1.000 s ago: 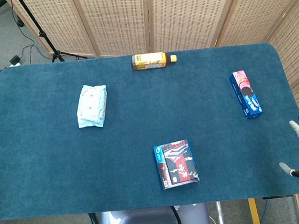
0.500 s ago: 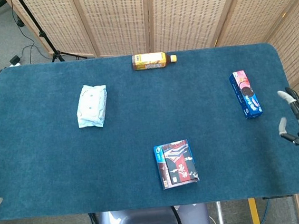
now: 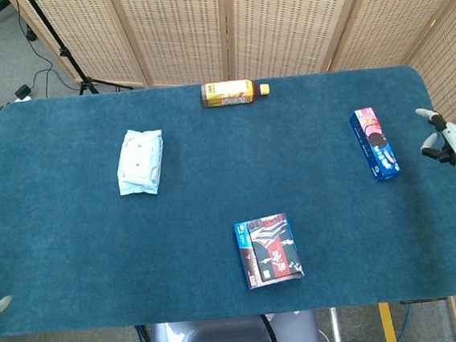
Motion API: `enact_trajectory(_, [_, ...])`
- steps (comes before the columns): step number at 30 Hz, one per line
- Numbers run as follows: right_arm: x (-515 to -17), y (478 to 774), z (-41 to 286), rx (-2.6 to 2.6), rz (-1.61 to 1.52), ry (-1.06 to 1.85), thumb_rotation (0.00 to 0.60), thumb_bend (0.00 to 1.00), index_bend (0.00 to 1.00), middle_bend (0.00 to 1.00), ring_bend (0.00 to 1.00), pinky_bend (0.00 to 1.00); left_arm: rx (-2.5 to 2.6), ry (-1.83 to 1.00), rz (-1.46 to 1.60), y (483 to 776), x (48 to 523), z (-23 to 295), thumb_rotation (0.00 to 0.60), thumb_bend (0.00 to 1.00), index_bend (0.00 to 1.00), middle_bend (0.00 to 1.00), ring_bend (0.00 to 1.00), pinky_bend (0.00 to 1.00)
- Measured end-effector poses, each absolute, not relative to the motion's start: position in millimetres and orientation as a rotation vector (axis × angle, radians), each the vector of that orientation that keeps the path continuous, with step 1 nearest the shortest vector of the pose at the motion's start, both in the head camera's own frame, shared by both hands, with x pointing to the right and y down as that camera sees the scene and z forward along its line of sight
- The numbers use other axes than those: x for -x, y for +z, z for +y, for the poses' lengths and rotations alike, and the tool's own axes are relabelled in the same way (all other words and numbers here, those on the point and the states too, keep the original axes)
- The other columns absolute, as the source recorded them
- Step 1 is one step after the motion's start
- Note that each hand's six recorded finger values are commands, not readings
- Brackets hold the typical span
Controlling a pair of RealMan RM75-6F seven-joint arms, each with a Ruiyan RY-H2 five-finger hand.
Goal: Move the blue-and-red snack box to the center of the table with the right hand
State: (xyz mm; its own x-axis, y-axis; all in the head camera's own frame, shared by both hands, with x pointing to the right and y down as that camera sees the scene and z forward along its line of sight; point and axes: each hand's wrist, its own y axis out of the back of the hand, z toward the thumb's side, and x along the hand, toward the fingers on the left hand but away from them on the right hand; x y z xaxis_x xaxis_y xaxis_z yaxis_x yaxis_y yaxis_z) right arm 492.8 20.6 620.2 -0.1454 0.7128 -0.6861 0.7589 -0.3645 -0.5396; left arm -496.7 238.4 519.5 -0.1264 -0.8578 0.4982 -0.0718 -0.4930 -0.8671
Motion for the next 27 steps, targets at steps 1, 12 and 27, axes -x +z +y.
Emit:
enact_trajectory(1, [-495, 625, 17, -1.99, 1.744, -1.558, 0.6, 1.0, 0.11, 0.0, 0.0, 0.0, 1.547, -1.682, 1.045, 520, 496, 237, 0.6, 0.0, 0.0, 0.0, 0.0, 0.0])
enact_trajectory(12, [-471, 679, 4, -1.861, 1.604, -1.561, 0.6, 1.0, 0.12, 0.01, 0.0, 0.01, 1.543, -1.716, 1.042, 526, 498, 232, 0.6, 0.0, 0.0, 0.0, 0.0, 0.0])
enact_trajectory(27, [-477, 702, 0, -1.783, 1.587, -1.654, 0.6, 1.0, 0.13, 0.03, 0.0, 0.04, 1.546, -1.739, 1.048, 530, 503, 230, 0.6, 0.0, 0.0, 0.0, 0.0, 0.0])
